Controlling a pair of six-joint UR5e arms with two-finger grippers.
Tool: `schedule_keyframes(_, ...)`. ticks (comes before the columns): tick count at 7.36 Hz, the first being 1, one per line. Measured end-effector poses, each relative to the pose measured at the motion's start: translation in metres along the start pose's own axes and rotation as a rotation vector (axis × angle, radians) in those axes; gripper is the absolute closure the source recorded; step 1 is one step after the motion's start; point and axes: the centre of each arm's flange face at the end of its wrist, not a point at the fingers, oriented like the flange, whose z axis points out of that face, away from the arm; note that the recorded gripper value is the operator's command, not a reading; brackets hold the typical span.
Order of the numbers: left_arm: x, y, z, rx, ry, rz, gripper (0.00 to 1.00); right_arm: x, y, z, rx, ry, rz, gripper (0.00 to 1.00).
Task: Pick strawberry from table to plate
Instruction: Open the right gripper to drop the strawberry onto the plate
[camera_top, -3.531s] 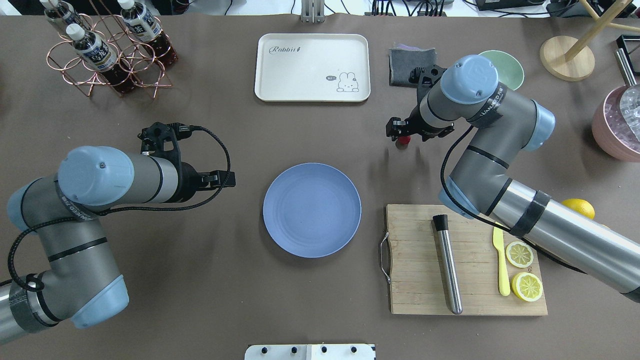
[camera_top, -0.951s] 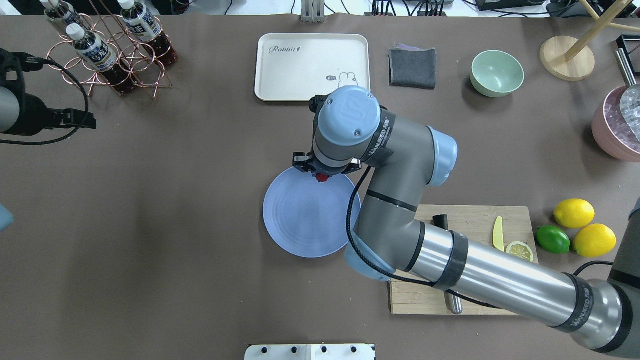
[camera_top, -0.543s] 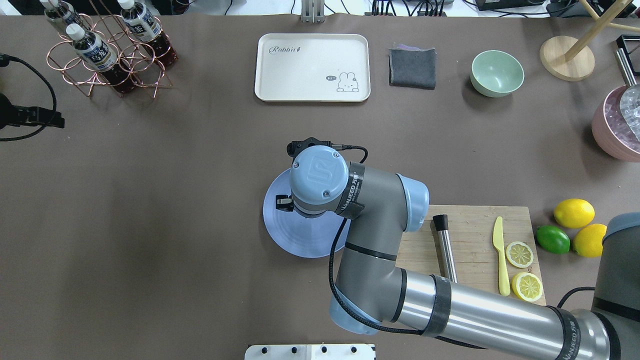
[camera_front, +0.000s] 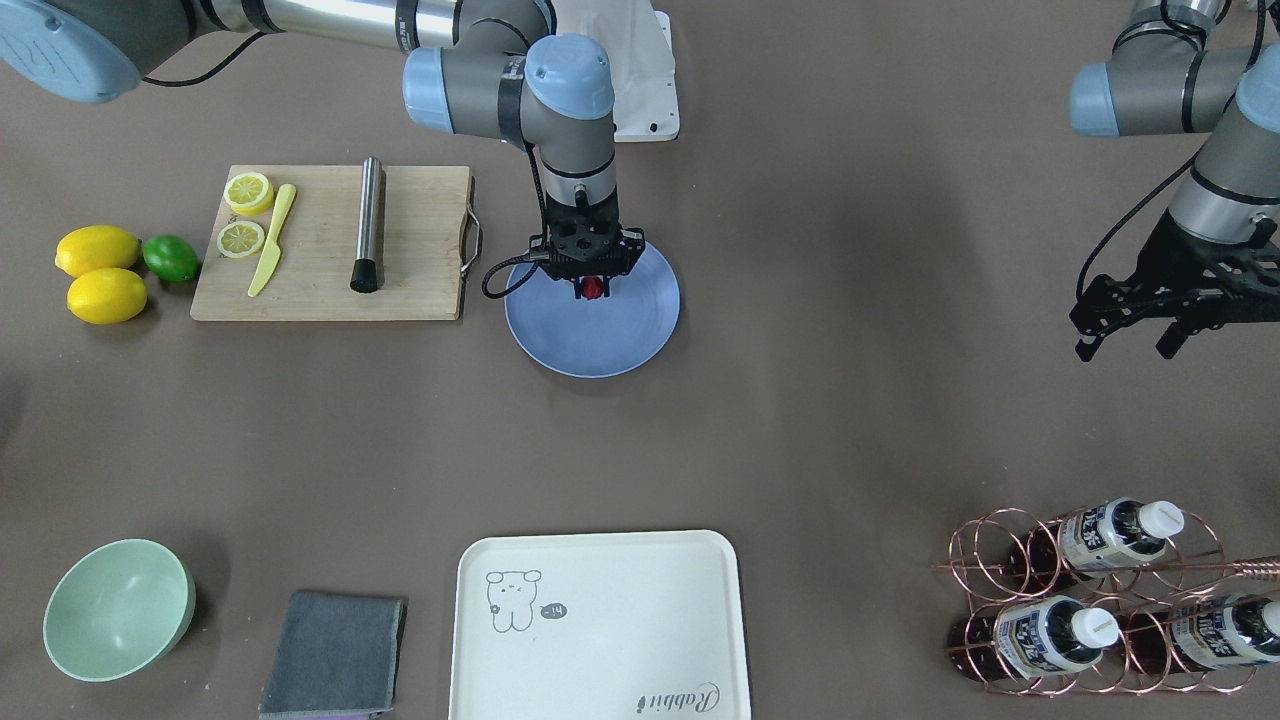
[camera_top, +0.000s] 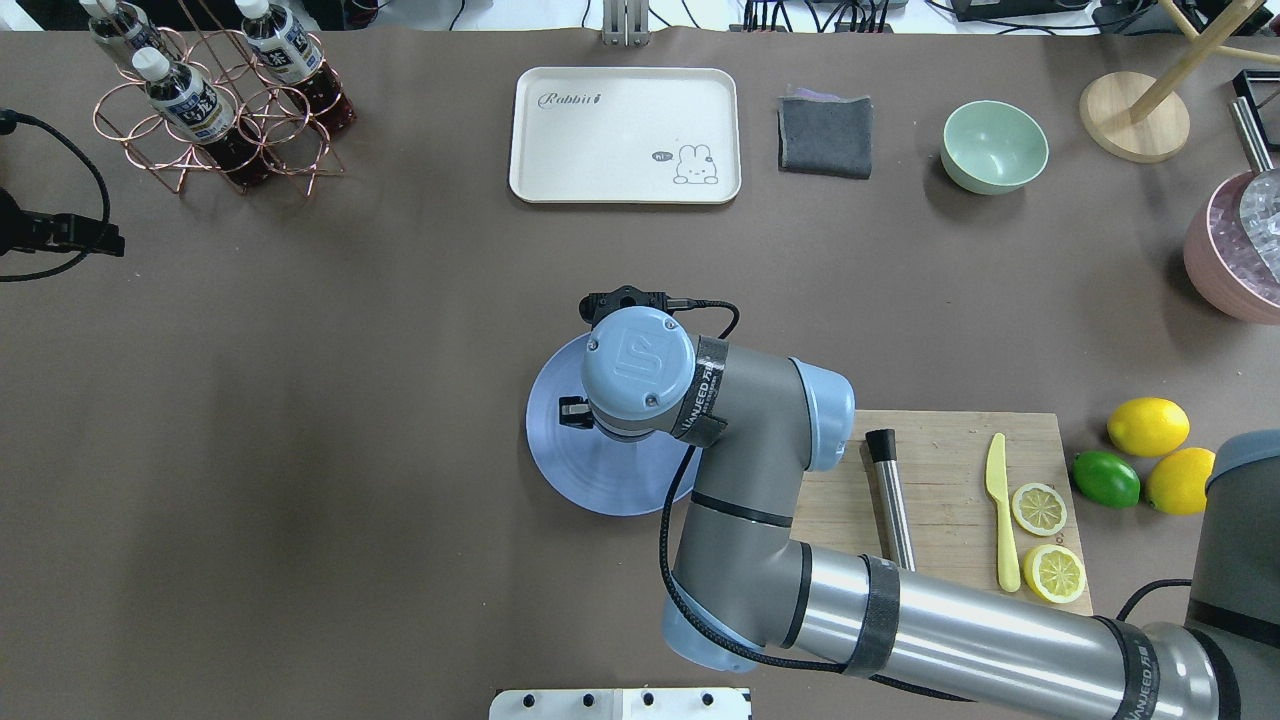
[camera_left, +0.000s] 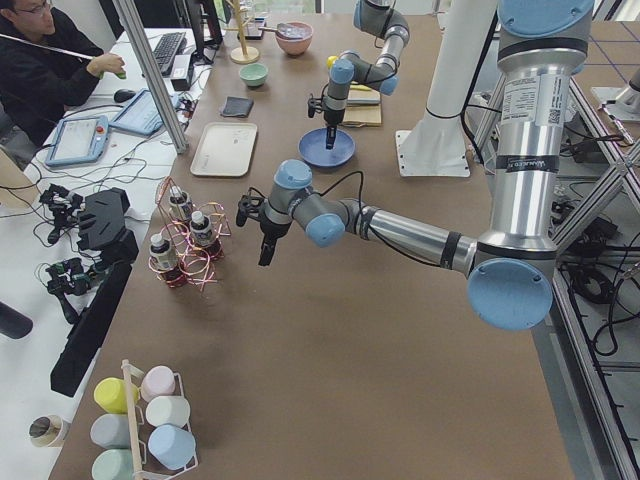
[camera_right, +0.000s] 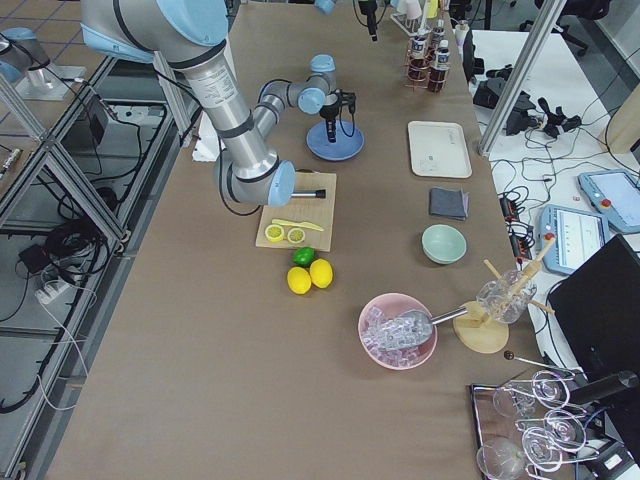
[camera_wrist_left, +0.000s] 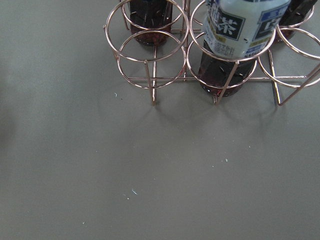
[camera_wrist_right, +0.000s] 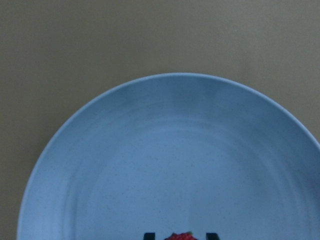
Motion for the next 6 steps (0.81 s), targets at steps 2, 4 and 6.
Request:
schedule_keyframes(2, 0.001, -0.001, 0.003, -0.003, -0.001, -0.001, 0.02, 0.004, -0.013, -0.017, 0.004, -0.023, 0.034, 0.00)
schedule_keyframes(4, 0.003, -0.003, 0.003, -0.001, 0.002, 0.001, 0.02, 0.024, -0.046, -0.074, -0.019, -0.045, 0.086, 0.00)
schedule_keyframes(6, 0.000, -0.002, 0.005, -0.004, -0.004, -0.003, 0.02, 0.083, -0.093, -0.152, -0.049, -0.026, 0.156, 0.00)
